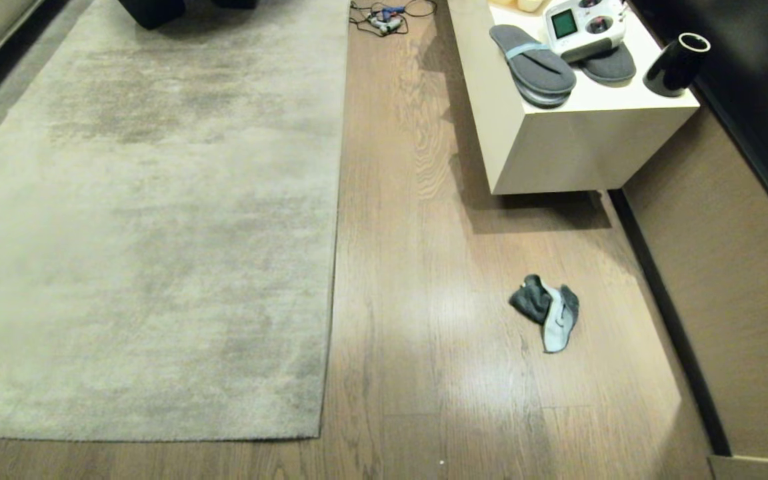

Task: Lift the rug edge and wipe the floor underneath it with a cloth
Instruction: Pick up the rag

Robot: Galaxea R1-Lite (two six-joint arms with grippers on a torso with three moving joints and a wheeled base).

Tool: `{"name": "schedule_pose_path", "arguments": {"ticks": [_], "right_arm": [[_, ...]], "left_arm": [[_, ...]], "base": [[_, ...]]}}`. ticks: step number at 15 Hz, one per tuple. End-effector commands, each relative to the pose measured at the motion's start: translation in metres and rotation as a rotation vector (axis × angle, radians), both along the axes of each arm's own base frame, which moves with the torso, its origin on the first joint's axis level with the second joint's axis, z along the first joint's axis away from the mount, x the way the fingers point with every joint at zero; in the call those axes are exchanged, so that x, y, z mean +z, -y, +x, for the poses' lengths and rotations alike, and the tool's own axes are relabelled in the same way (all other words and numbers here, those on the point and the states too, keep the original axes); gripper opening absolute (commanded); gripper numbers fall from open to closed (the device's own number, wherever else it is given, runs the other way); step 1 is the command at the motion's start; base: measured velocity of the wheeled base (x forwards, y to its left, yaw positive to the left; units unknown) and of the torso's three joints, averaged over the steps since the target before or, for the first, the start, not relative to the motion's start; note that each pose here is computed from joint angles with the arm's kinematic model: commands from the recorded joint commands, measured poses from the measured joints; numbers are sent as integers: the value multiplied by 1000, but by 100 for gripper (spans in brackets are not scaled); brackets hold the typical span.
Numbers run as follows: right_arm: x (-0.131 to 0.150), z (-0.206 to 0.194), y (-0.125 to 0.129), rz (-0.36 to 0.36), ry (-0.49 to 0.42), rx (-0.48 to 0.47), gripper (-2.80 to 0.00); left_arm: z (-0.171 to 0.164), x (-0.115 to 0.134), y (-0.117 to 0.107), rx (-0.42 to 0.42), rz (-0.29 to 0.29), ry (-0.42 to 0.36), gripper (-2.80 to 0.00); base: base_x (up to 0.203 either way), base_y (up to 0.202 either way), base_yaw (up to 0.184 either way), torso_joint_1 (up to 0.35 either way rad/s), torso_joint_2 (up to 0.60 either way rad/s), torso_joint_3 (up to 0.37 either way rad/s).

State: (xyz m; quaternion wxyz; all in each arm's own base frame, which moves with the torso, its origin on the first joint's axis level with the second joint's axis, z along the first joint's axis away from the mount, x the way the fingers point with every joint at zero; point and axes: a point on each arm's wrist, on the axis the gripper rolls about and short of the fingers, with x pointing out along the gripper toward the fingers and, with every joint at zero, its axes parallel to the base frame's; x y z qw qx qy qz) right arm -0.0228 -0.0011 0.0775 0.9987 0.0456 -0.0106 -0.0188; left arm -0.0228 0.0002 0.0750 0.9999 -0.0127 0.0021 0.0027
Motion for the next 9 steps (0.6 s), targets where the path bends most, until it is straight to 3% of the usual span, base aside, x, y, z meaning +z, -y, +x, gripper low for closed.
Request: {"name": "schedule_pose_path", "arguments": {"ticks": [1, 9], "right_arm": [[0, 0, 0, 1, -1, 0, -280], [0, 0, 0, 1, 0, 0, -280]], "left_arm": [[0, 0, 0, 1, -2, -1, -280], [0, 0, 0, 2, -14, 1, -280]], "base": [[0, 0, 0, 7, 6, -211], [0, 0, 0, 3, 2, -195]]}}
